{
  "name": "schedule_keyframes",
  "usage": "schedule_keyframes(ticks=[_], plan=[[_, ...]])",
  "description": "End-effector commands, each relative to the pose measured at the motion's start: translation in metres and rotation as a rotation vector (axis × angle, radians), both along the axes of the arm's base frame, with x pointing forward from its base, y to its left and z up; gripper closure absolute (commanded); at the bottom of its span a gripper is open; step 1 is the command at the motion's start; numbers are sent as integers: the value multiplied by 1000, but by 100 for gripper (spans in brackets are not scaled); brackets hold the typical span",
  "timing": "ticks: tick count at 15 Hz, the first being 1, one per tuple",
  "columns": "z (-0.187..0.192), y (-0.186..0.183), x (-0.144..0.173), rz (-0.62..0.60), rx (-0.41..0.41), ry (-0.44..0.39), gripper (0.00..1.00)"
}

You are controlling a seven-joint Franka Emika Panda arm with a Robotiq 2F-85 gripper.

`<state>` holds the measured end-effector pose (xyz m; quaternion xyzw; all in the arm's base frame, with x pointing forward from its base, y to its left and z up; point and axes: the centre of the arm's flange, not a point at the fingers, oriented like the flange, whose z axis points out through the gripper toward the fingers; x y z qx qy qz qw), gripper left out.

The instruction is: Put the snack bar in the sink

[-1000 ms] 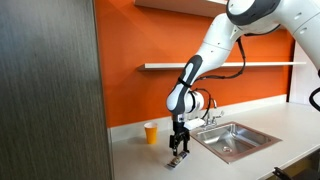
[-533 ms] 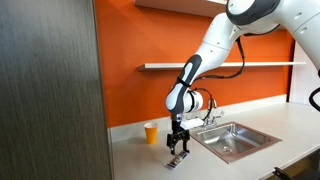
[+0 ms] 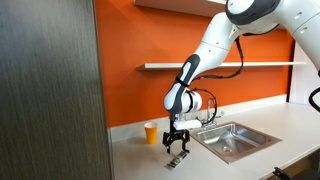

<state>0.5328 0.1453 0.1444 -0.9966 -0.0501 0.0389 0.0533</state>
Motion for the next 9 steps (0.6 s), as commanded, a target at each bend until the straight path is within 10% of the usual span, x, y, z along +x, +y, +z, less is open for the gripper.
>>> schedule_keyframes(ticks=[1, 9], plan=[[6, 0, -5, -144, 19, -33, 0], [1, -6, -19, -372, 64, -21, 0]])
